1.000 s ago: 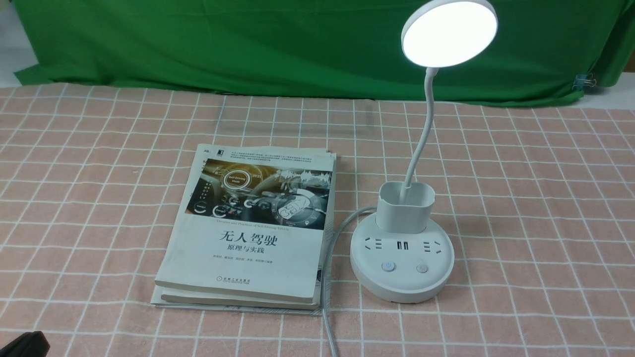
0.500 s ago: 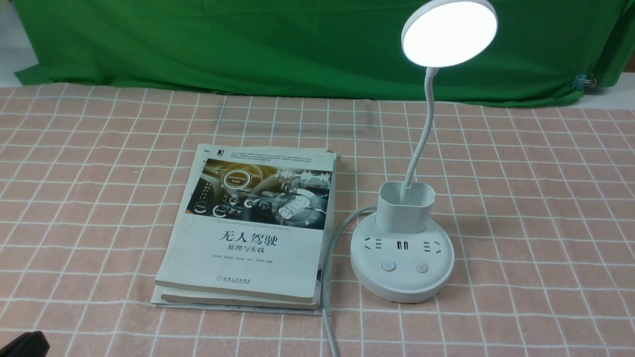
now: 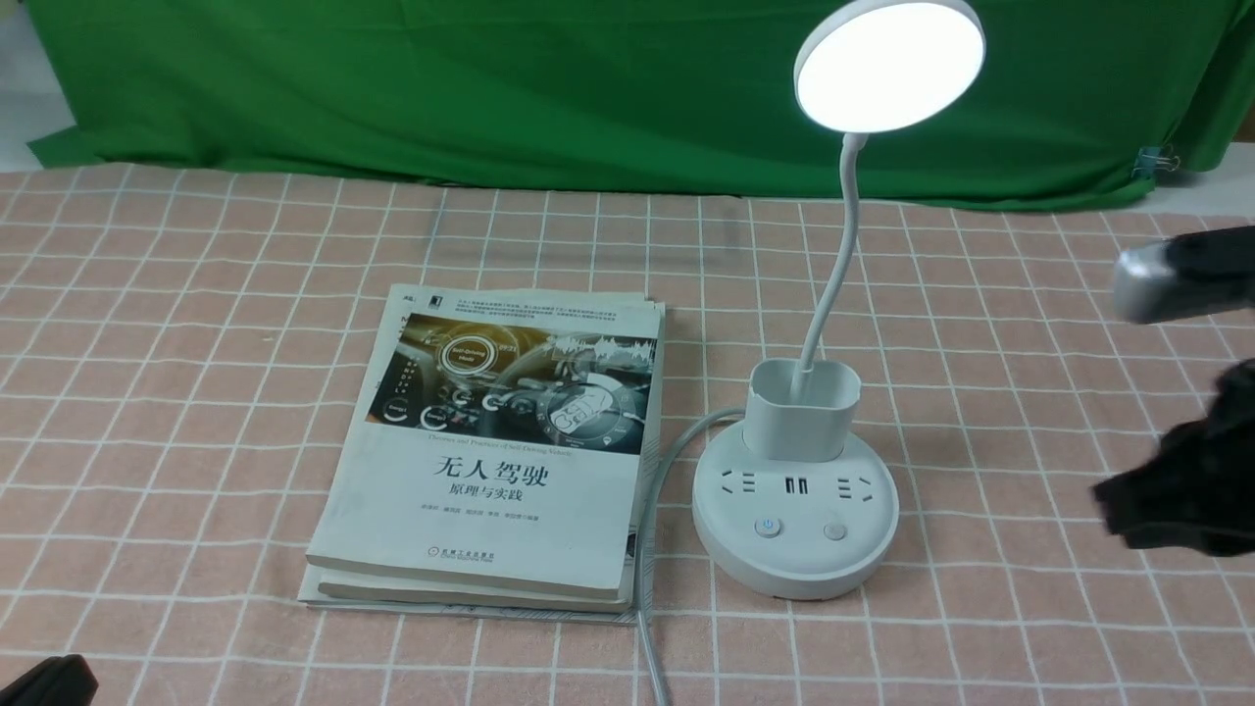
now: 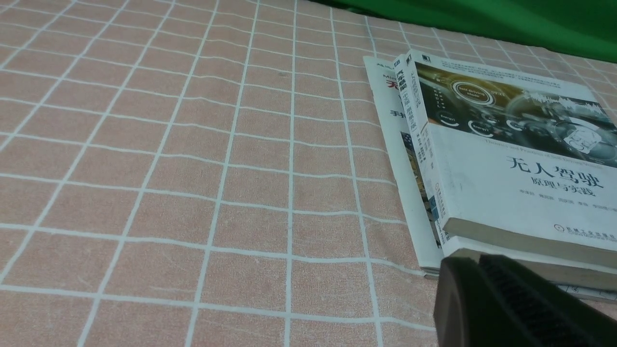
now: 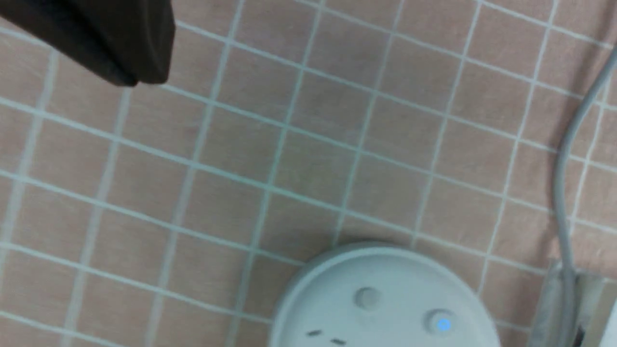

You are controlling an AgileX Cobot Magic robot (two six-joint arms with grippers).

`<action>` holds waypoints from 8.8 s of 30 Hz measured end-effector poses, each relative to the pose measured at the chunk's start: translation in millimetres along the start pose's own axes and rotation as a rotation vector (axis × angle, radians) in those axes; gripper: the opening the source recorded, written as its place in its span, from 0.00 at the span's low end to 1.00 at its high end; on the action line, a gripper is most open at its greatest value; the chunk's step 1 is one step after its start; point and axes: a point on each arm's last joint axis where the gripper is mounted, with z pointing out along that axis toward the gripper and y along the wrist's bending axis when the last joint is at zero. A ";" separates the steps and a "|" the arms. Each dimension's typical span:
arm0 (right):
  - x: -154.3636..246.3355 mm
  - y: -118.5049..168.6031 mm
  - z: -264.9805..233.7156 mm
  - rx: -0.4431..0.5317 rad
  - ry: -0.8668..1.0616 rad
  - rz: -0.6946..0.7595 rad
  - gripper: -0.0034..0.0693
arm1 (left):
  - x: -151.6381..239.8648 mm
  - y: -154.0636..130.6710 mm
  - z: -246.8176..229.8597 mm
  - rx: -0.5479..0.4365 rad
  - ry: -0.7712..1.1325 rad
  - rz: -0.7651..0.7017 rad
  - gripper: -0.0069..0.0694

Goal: Turn off the table lamp on the pink coffee tablecloth by hand.

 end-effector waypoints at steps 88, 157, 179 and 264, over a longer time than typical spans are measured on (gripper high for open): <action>-66.3 42.2 139.2 -0.044 -0.024 -0.029 0.11 | 0.0 0.0 0.0 0.000 0.000 0.000 0.10; -61.8 43.0 148.7 -0.045 0.035 -0.061 0.11 | -0.1 0.0 0.0 0.000 -0.001 0.000 0.10; -65.5 44.3 137.3 -0.058 -0.022 -0.068 0.11 | -0.1 0.0 0.0 0.000 -0.001 0.000 0.10; 67.4 9.6 -61.8 -0.031 -0.493 -0.137 0.10 | -0.2 0.0 0.0 0.000 -0.002 0.000 0.10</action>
